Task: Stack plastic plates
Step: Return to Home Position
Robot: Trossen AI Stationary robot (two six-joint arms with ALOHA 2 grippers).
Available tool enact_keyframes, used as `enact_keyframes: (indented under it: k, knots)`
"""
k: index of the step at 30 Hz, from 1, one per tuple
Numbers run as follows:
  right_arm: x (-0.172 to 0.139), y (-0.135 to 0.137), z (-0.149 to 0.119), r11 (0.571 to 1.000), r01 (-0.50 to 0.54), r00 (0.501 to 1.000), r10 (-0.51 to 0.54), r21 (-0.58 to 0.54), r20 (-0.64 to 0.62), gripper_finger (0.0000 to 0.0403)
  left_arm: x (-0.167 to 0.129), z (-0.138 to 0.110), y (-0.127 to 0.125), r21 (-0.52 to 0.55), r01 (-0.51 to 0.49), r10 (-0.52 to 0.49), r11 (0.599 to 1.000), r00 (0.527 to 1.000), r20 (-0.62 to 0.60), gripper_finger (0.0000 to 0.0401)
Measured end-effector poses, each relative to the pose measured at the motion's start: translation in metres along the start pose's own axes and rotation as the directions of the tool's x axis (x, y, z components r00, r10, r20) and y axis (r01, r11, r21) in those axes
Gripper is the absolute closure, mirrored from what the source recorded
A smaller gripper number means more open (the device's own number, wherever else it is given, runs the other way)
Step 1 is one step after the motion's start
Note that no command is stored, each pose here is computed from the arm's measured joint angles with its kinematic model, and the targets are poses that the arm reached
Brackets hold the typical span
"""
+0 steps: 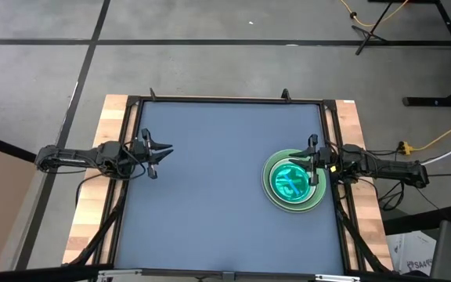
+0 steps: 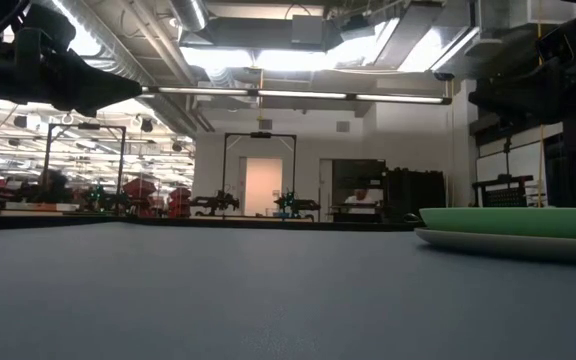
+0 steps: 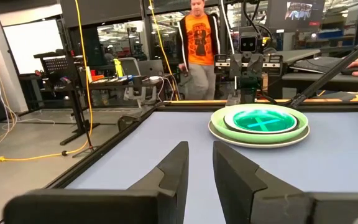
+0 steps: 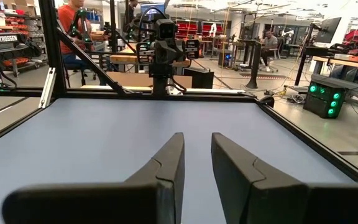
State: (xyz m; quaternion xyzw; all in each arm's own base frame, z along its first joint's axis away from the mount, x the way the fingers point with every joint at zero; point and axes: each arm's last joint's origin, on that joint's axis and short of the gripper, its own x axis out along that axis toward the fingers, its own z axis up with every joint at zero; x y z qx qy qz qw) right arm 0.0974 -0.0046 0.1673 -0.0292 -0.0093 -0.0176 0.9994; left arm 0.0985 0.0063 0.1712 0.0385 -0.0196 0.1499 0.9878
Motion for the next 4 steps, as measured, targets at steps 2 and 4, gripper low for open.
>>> enact_keyframes:
  k: [2, 4]
  knots:
    - [0.0, 0.0, 0.0, 1.0, 0.0, 1.0, 0.0, 0.0, 0.0, 0.0329, 0.0, 0.0, 0.0, 0.001, 0.0, 0.0, 1.0, 1.0, 0.0, 0.0335]
    - [0.0, 0.0, 0.0, 1.0, 0.0, 1.0, 0.0, 0.0, 0.0, 0.0329, 0.0, 0.0, 0.0, 0.0, 0.0, 0.0, 1.0, 1.0, 0.0, 0.0335]
